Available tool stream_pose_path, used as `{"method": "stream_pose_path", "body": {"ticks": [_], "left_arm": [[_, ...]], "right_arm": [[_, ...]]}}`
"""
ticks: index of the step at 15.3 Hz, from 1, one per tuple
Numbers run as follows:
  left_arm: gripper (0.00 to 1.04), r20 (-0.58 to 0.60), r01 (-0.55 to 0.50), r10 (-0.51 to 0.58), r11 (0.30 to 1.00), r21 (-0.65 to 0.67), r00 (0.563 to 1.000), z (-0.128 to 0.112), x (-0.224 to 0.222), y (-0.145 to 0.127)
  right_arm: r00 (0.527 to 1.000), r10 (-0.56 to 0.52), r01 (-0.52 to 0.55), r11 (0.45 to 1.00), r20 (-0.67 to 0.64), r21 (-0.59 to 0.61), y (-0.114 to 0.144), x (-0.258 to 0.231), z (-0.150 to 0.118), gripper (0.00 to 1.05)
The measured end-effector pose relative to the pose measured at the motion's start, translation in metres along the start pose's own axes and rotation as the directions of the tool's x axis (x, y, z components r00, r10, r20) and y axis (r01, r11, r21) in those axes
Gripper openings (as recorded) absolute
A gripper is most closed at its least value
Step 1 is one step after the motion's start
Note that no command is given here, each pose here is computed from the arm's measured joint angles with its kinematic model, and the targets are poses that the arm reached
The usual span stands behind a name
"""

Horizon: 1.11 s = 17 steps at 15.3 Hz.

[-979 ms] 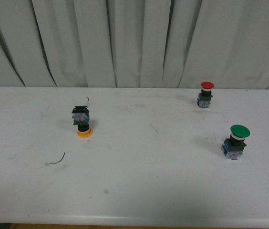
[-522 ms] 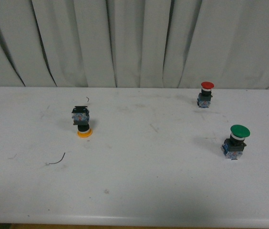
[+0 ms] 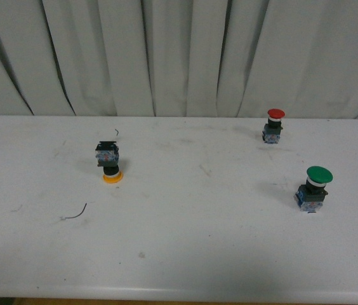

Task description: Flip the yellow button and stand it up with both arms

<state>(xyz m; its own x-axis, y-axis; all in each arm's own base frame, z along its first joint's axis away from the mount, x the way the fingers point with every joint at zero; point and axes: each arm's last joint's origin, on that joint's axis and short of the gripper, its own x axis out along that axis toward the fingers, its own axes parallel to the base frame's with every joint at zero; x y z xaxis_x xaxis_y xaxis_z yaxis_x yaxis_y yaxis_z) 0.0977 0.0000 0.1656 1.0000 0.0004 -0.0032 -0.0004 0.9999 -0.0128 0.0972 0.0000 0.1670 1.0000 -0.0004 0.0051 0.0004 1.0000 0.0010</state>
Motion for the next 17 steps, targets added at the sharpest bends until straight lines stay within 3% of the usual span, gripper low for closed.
{"method": "stream_pose_path", "body": {"ticks": [3, 5, 9, 11, 14, 16, 17], "left_arm": [[0.98, -0.001, 0.0, 0.0, 1.0, 0.0, 1.0, 0.0, 0.0, 0.0], [0.98, -0.281, -0.095, 0.086, 0.995, -0.021, 0.956, 0.003, 0.001, -0.002], [0.98, -0.184, -0.076, 0.069, 0.997, -0.032, 0.981, 0.035, 0.003, -0.011], [0.98, -0.189, -0.042, 0.034, 0.998, -0.04, 0.981, 0.036, 0.018, -0.012], [0.98, -0.169, 0.023, -0.033, 0.998, -0.061, 0.985, 0.046, 0.063, -0.01], [0.98, -0.156, 0.076, -0.086, 0.995, -0.065, 0.984, 0.06, 0.124, -0.015], [0.98, -0.204, 0.087, -0.097, 0.994, -0.059, 0.974, 0.055, 0.157, -0.02]], "right_arm": [[1.0, 0.0, 0.0, 1.0, 0.0, 0.0, 0.0, 0.0, 0.0, 0.98], [1.0, 0.001, -0.001, 1.0, 0.0, 0.001, 0.0, 0.0, 0.0, 0.98], [1.0, 0.001, -0.001, 1.0, 0.0, 0.0, 0.0, 0.0, 0.0, 0.98], [1.0, 0.001, -0.001, 1.0, 0.0, 0.0, 0.0, 0.0, 0.0, 0.98], [1.0, 0.001, -0.001, 1.0, 0.0, 0.0, 0.0, 0.0, 0.0, 0.98], [1.0, 0.001, -0.001, 1.0, 0.0, 0.0, 0.0, 0.0, 0.0, 0.98], [1.0, 0.0, 0.0, 1.0, 0.0, 0.0, 0.0, 0.0, 0.0, 0.98]]}}
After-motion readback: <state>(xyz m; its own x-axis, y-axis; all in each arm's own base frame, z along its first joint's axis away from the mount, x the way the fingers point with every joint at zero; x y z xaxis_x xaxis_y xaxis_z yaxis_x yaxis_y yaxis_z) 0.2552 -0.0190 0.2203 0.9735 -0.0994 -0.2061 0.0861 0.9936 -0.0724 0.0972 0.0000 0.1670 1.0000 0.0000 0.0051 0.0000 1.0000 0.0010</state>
